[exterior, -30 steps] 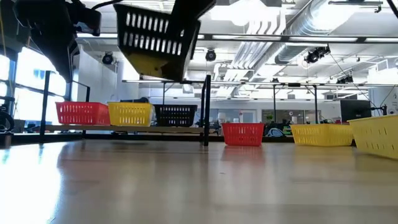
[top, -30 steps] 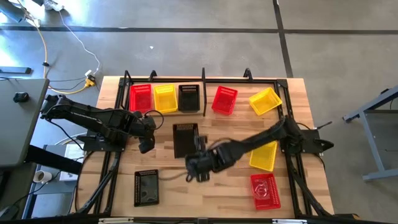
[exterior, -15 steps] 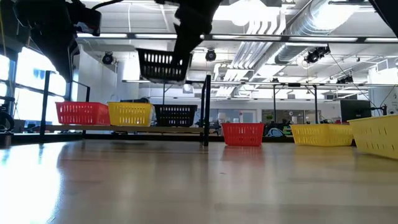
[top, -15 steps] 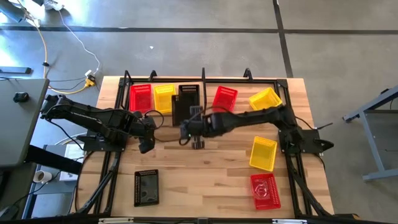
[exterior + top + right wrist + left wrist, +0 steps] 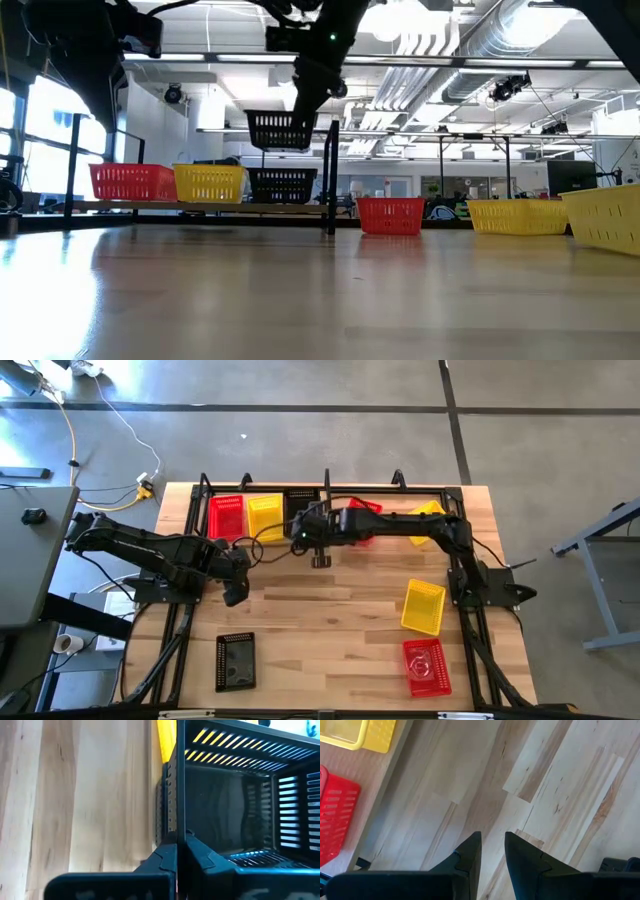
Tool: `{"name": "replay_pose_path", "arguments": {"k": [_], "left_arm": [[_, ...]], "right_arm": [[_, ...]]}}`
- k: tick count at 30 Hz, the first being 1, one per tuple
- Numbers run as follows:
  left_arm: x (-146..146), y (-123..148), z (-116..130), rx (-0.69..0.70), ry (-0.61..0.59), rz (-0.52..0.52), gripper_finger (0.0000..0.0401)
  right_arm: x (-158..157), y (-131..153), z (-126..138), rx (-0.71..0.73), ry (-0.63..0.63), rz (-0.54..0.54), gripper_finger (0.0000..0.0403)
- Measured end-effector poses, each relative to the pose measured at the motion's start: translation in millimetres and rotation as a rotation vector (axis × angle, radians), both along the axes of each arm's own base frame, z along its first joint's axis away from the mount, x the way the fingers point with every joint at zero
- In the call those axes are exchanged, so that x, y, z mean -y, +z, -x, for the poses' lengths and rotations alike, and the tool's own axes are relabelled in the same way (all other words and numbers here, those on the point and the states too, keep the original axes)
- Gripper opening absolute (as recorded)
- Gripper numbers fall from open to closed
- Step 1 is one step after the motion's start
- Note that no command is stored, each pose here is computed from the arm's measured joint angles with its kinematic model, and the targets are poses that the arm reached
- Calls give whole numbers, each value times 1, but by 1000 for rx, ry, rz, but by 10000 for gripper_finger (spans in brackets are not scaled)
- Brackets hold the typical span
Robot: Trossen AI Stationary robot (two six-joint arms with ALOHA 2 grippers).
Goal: Stack baskets on shelf by color
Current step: Stack the right black bin on top of the black bin on the shelf
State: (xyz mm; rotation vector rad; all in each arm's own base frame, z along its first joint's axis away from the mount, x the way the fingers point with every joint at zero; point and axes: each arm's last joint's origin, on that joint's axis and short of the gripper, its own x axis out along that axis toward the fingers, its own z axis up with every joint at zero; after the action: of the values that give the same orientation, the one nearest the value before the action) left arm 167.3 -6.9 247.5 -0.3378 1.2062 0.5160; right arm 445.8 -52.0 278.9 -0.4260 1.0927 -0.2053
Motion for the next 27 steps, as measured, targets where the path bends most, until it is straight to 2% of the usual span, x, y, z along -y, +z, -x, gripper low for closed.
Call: {"name": "replay_pose_path", "arguments": {"k": [12, 27], "left_arm": [[0, 0, 0, -6, -31, -9, 77], [0, 0, 0, -6, -32, -9, 77]], "right_arm": [[36, 1, 1, 44, 14, -83, 0], [35, -1, 5, 17, 18, -148, 0]]}}
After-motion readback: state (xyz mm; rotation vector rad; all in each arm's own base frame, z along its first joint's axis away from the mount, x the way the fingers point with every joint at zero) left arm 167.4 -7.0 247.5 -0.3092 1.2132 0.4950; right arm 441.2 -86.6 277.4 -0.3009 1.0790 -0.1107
